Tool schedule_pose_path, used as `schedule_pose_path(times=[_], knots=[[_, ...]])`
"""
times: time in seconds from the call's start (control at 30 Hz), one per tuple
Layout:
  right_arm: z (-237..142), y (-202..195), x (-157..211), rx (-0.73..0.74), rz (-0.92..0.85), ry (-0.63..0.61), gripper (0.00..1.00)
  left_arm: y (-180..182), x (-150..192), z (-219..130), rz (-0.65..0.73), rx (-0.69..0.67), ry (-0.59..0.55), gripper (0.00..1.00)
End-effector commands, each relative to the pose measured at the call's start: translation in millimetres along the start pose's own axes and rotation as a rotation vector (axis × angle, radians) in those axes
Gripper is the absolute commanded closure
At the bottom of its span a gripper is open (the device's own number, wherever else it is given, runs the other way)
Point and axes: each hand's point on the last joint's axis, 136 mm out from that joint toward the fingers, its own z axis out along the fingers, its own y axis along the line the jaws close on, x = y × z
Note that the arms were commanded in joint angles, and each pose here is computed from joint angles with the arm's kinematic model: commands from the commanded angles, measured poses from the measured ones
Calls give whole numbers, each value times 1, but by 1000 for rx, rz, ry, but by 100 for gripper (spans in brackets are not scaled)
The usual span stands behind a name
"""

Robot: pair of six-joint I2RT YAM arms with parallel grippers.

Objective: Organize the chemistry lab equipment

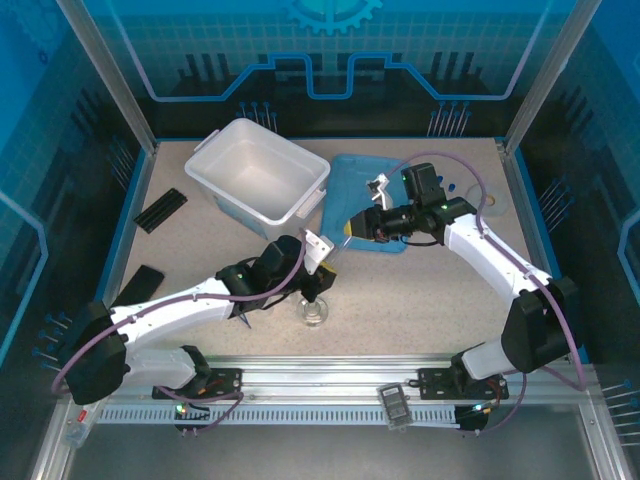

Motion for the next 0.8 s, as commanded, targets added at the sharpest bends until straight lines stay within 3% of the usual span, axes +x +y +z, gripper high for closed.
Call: schedule_pose_path(times=[0.0,0.13,0.2,0.27,0.33,0.37,0.53,0.67,0.77], knots=[[-4,3,1,-28,-15,0,75,-1,-2,-5,29,-9,-13,100],[-7,2,-1,-20,-17,-7,93,1,-1,-6,28,-19,-10,100],[-8,3,-1,-19,-22,-9,97,3,-1,-5,24,-30,-4,98],[-11,3,-3,-10,-31,-21,97,8,0,-5,10,-60,7,82],[-17,0,-5,24,-34,-41,97,13,1,-4,-7,-86,10,58],[-21,-4,-7,54,-33,-56,97,13,0,-5,-13,-90,6,52],[-51,-25,-18,226,-24,-169,96,12,-10,-13,-42,-90,-42,39],[-87,-52,-27,458,-21,-292,97,18,-11,-17,-67,-120,-57,27],[-114,-66,-30,620,-29,-383,96,23,-8,-17,-85,-141,-46,26]])
